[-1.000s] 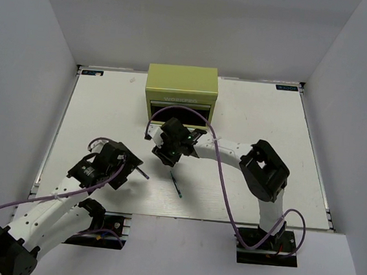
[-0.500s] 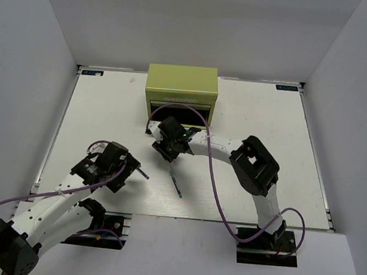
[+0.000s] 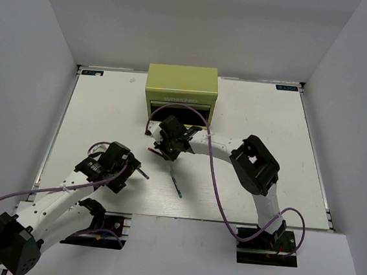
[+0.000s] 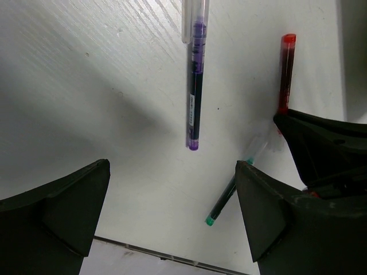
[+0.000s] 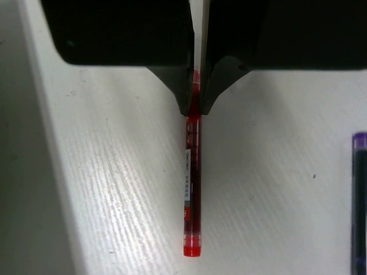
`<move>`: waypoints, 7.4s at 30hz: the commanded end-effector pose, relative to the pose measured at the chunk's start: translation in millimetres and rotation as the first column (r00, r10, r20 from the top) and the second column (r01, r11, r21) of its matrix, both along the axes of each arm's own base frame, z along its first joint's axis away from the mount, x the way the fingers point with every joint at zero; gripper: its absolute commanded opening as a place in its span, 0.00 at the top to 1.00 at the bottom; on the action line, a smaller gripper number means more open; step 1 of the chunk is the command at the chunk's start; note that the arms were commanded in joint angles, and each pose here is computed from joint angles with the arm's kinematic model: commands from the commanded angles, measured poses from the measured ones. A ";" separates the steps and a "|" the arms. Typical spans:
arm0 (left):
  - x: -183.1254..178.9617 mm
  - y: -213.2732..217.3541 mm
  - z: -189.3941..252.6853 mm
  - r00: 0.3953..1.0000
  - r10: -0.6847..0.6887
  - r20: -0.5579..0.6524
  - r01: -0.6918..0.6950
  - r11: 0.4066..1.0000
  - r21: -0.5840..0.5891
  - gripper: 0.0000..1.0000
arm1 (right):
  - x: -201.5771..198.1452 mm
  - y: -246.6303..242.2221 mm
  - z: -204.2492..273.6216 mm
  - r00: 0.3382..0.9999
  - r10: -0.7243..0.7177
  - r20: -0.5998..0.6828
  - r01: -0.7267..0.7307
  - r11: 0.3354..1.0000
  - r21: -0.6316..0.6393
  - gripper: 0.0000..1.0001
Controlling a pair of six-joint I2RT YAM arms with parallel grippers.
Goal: Sort the stationery into containers
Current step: Pick up the pen from the center of the board, then place the pen in the drawer, then pick up the pen from the center of the board, then place the pen in the drawer, then pick up the pen from the center of the board.
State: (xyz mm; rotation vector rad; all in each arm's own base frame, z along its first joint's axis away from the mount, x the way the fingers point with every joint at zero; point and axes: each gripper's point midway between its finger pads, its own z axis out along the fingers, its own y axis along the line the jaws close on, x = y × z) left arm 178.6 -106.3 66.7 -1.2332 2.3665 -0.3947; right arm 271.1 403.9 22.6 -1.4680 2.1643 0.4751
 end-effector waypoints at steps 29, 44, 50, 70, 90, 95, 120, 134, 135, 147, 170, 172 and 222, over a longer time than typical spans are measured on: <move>53.6 -13.8 -18.9 0.998 0.043 -0.036 -0.039 0.995 0.096 0.17 | 141.8 -45.3 165.9 0.807 0.241 0.539 -0.234 0.969 -0.082 1.00; 52.7 -7.6 -36.1 0.992 0.058 -0.112 -0.038 0.984 0.174 0.20 | 127.7 -50.9 157.3 0.855 0.246 0.456 -0.254 0.966 -0.045 0.38; 59.0 -4.0 -39.1 0.989 0.047 -0.137 -0.015 0.975 0.222 0.26 | 100.4 -55.0 172.2 0.885 0.205 0.418 -0.249 0.967 0.053 0.35; 61.3 -8.4 -77.1 0.933 -0.034 -0.359 0.143 0.949 0.280 0.74 | 39.4 -92.0 172.9 0.926 0.142 0.350 -0.214 0.961 0.176 0.15; 157.0 -88.1 52.8 0.970 -0.162 0.181 0.170 0.985 -0.026 1.00 | 35.5 -120.9 157.7 0.978 0.031 0.207 -0.083 0.965 0.247 0.73; 183.6 -105.6 89.7 0.952 -0.047 0.302 0.103 0.980 -0.169 1.00 | 36.8 -126.7 163.4 0.977 0.003 0.215 -0.061 0.962 0.266 0.93; 265.8 -138.4 93.7 0.924 0.227 0.307 -0.110 0.928 -0.355 0.33 | 30.7 -144.5 160.8 0.984 -0.044 0.175 -0.010 0.955 0.295 0.50; 155.4 -93.9 110.4 0.914 -0.216 0.344 0.249 0.967 -0.055 0.17 | -21.9 -110.0 107.6 0.990 0.123 -0.068 -0.103 0.963 0.248 0.52; 144.4 -84.3 104.8 0.913 -0.243 0.327 0.261 0.965 -0.012 0.15 | -23.7 -108.7 104.4 0.990 0.118 -0.078 -0.097 0.968 0.230 0.50; 40.4 -17.1 62.0 0.926 -0.157 0.342 0.174 0.985 -0.019 0.06 | -58.8 -63.4 36.6 0.986 0.018 -0.166 -0.015 1.000 0.021 0.38; 25.6 8.3 57.0 0.942 -0.085 0.325 0.083 0.996 0.021 0.05 | -91.3 -28.3 10.7 0.991 0.021 -0.135 -0.029 0.998 -0.063 0.42; 22.8 9.7 55.9 0.941 -0.085 0.327 0.083 0.996 0.019 0.05 | -90.9 -23.8 21.0 0.990 0.026 -0.139 -0.032 0.999 -0.043 0.42; 20.4 12.5 54.0 0.941 -0.056 0.333 0.058 0.998 0.002 0.05 | -39.3 -37.7 60.2 0.978 0.115 0.171 -0.102 0.991 -0.085 1.00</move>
